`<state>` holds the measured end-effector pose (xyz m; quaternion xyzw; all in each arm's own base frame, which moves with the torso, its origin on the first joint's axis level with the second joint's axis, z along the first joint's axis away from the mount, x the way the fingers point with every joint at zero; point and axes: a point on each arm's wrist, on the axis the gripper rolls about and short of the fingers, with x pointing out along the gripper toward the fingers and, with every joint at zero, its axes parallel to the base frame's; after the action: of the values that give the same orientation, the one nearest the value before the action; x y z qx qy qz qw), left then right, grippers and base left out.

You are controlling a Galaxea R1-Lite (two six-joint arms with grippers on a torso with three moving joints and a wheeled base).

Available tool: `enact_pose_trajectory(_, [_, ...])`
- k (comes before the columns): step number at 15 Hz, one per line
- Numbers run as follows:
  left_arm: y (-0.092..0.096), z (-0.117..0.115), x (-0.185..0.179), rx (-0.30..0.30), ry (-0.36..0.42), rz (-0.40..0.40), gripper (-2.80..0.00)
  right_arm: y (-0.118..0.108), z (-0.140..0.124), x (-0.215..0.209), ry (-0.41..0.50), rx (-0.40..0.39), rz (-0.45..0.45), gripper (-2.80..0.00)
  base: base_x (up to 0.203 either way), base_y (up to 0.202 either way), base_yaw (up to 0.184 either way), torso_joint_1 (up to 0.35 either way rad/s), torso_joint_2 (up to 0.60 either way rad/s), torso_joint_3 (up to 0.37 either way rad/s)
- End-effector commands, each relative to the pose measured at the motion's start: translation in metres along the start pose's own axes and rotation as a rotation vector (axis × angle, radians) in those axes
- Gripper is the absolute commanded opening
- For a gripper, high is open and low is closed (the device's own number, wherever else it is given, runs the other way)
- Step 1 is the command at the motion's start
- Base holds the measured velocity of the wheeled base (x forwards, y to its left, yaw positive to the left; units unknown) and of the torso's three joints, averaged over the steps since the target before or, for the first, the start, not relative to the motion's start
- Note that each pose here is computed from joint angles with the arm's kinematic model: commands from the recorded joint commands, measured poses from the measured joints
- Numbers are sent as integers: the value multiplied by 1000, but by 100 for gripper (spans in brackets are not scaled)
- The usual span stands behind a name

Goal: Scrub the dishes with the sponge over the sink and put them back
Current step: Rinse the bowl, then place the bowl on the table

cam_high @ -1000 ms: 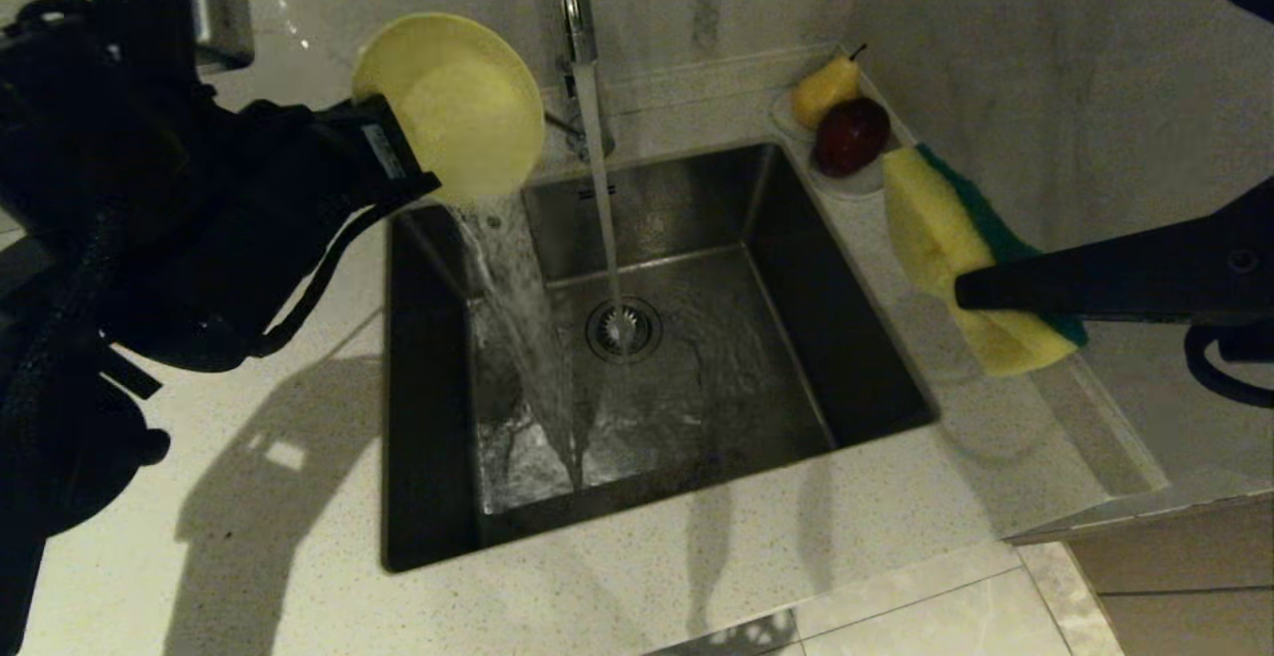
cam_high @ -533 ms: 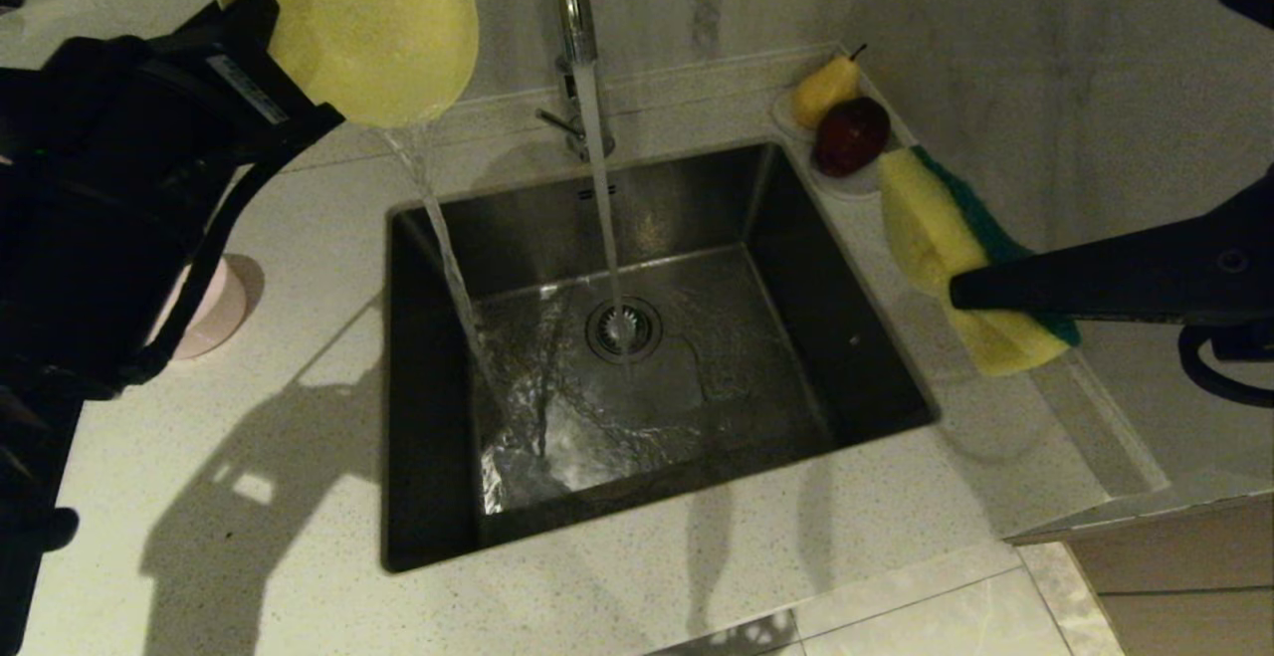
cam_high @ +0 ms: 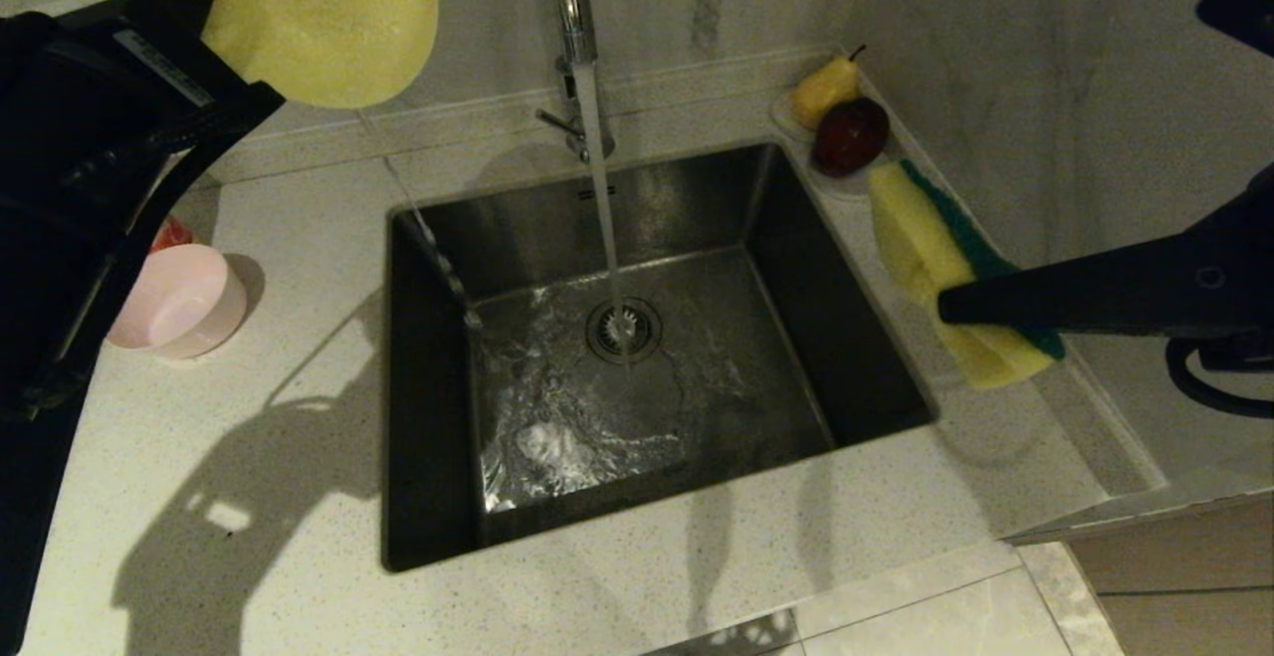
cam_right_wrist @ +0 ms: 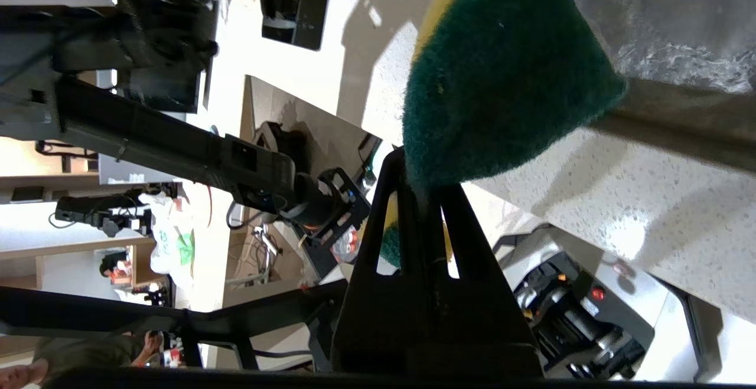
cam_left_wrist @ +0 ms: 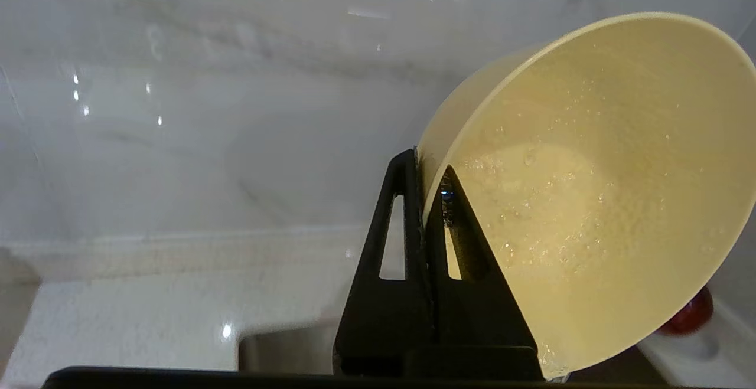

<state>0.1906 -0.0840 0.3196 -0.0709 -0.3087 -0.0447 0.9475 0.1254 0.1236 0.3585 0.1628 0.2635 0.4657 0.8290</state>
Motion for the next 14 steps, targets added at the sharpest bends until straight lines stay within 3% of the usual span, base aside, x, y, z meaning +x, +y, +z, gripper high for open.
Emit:
enact_pose_trajectory(1, [3, -11, 0, 20, 122, 8, -280, -3, 0, 1, 4, 7, -12, -280, 0, 0, 0, 0, 0, 0])
enact_pose_trajectory(4, [13, -31, -4, 97, 387, 35, -280, -8, -3, 0, 5, 19, -33, -280, 0, 0, 0, 0, 0, 0])
enact_pose_trajectory(6, [19, -44, -9, 144, 632, 61, -280, -11, -5, -3, 1, 27, -51, -280, 0, 0, 0, 0, 0, 0])
enact_pose_trajectory(7, [21, -45, -9, 130, 747, 87, -280, -13, -6, -5, -4, 29, -58, -280, 0, 0, 0, 0, 0, 0])
enact_pose_trajectory(8, [22, -38, -4, 72, 820, 133, -280, -15, -6, -7, -9, 34, -70, -280, 0, 0, 0, 0, 0, 0])
enact_pose_trajectory(9, [26, -31, 3, -28, 864, 204, -280, -18, -6, -8, -17, 40, -87, -280, 0, 0, 0, 0, 0, 0])
enact_pose_trajectory(11, [46, -22, 14, -173, 917, 344, -280, -23, -5, -10, -28, 52, -110, -280, 0, 0, 0, 0, 0, 0])
enact_pose_trajectory(14, [81, -26, 13, -224, 994, 500, -280, -31, -5, -7, -19, 72, -138, -280, 0, 0, 0, 0, 0, 0])
